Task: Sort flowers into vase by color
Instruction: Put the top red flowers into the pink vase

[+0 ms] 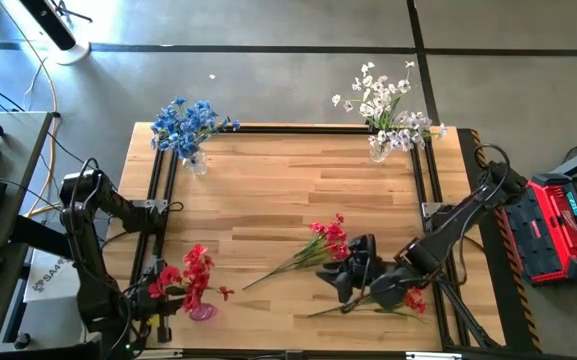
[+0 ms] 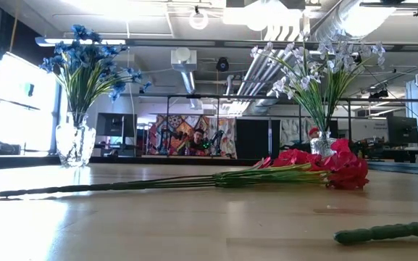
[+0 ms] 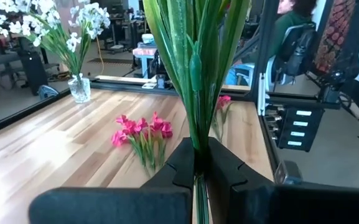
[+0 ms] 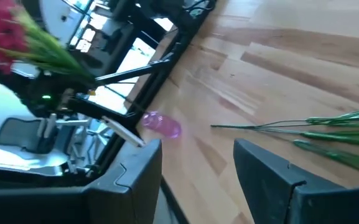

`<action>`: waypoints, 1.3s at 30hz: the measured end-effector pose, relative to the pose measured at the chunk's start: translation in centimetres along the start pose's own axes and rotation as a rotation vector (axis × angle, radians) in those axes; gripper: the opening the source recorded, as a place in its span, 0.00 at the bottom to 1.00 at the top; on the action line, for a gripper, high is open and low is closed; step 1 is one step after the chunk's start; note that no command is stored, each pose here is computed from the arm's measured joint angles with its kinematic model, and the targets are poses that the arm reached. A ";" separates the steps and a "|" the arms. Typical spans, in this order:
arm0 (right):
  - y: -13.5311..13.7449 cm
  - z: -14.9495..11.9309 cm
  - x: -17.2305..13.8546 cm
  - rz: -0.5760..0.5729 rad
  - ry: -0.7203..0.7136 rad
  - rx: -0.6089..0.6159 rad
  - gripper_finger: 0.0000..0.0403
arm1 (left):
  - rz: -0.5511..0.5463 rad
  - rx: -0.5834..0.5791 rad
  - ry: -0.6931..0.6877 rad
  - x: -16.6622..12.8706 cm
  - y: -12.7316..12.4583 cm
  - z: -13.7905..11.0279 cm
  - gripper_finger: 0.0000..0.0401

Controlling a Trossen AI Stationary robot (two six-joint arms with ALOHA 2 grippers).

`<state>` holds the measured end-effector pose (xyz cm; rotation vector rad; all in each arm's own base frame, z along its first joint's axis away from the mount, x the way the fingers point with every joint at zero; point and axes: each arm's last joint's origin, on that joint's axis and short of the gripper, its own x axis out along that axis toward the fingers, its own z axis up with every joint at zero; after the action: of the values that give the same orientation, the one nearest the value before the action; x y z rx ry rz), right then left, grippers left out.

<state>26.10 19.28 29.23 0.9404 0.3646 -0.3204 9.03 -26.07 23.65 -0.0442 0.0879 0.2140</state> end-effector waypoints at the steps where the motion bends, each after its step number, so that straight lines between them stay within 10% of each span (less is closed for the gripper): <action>1: 0.1 -0.2 -0.2 0.009 -0.006 0.005 0.47 | 0.001 0.001 0.001 0.0 0.1 -0.2 0.01; 23: 0.7 -1.1 -1.1 0.059 -0.003 0.031 0.47 | 0.195 0.112 -0.017 4.9 1.7 0.1 0.03; 39: 0.2 -2.9 -2.5 0.022 0.087 0.145 0.47 | 0.251 -0.033 0.216 6.1 3.7 1.1 0.46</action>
<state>23.51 22.04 28.93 1.1022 0.4148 -0.2885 14.26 -21.14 24.08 -0.0898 0.3061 0.4612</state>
